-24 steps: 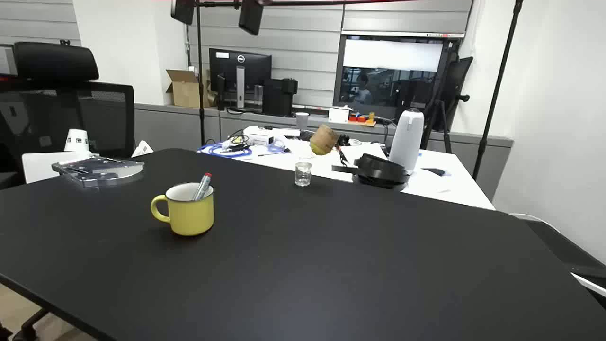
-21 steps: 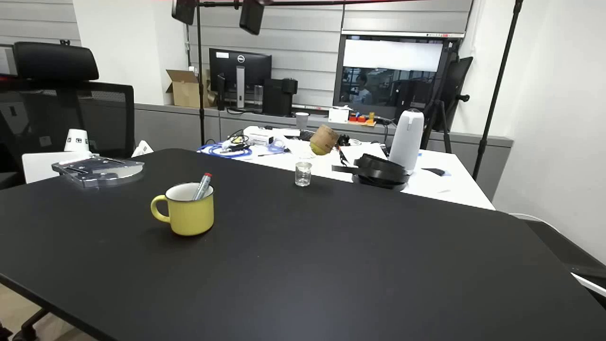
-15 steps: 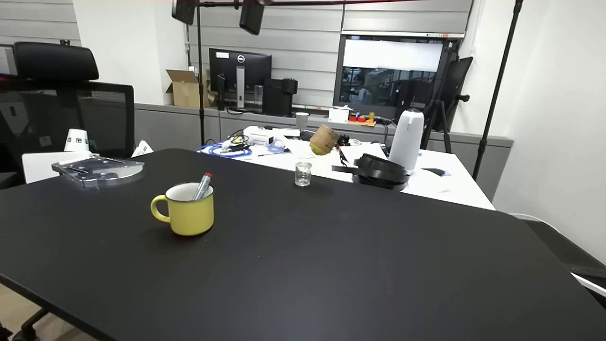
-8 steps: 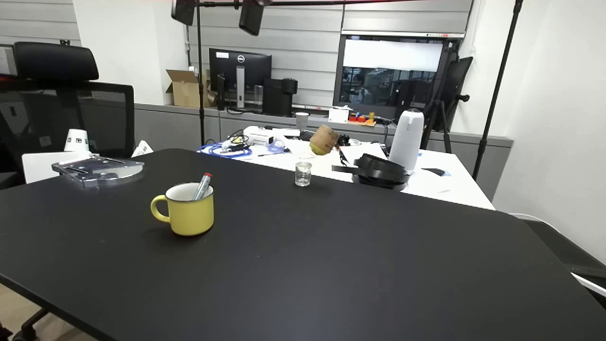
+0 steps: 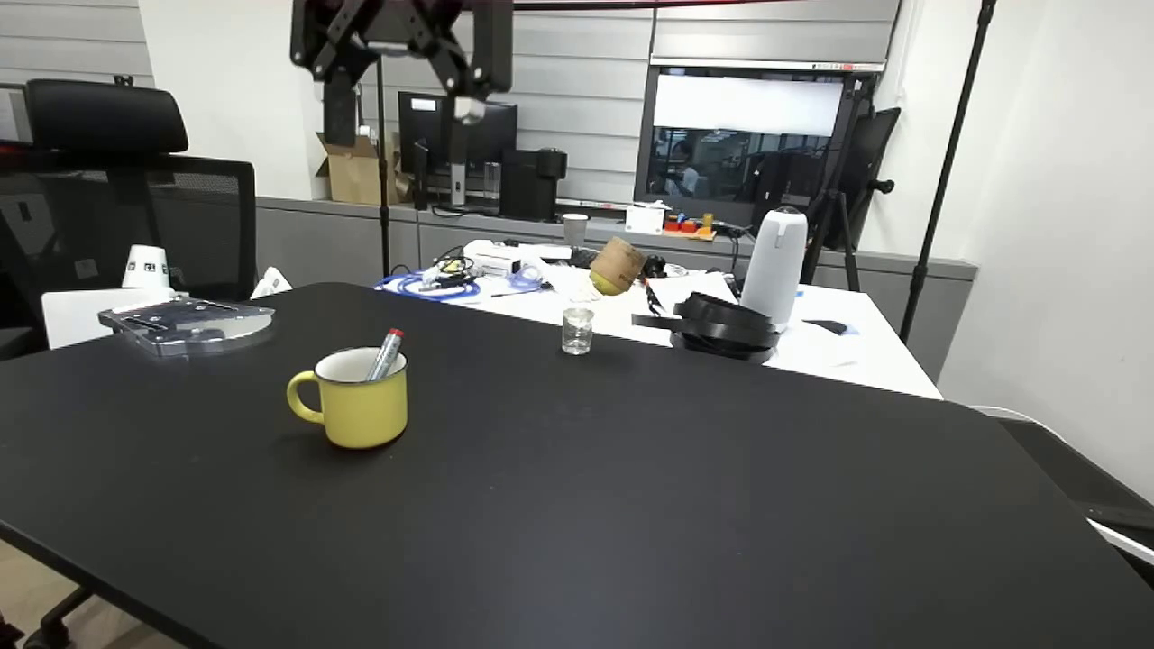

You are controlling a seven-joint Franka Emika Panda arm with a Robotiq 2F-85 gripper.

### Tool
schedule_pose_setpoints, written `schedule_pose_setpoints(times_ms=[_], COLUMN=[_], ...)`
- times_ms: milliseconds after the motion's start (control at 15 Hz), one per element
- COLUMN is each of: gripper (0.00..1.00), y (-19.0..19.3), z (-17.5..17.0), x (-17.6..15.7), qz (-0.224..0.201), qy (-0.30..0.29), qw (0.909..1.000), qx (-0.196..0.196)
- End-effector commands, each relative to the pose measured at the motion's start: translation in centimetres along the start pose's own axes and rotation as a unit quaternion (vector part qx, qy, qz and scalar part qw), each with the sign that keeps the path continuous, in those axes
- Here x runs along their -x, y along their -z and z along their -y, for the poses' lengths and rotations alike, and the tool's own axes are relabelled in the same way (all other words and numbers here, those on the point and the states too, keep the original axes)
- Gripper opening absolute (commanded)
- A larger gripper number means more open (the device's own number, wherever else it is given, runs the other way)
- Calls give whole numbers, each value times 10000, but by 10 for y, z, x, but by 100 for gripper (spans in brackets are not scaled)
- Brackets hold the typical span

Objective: Put the orange marker on the table

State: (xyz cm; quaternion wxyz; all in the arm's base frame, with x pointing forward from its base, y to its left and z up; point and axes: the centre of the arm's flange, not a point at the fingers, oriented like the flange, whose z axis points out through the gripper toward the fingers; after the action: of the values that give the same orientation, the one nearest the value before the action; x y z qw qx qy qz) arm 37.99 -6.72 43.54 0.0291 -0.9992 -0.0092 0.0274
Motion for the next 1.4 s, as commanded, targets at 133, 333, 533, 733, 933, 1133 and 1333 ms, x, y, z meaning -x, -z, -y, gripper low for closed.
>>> schedule_pose_setpoints(times_ms=[133, 333, 533, 733, 933, 1133, 1333], gripper=[100, 100, 100, 100, 100, 100, 100], y=[-59, -85, -115, -140, -158, -161, -161], z=[56, 71, 87, 106, 119, 115, 115], x=[-31, -43, -51, -60, -72, -59, -59], qz=[-729, -988, -951, -907, -927, -864, -852], qy=[254, 315, 208, 120, 73, 258, 260], qw=[9970, 9946, 9952, 9955, 9953, 9957, 9958], qx=[81, 110, -100, -260, -278, -213, -211])
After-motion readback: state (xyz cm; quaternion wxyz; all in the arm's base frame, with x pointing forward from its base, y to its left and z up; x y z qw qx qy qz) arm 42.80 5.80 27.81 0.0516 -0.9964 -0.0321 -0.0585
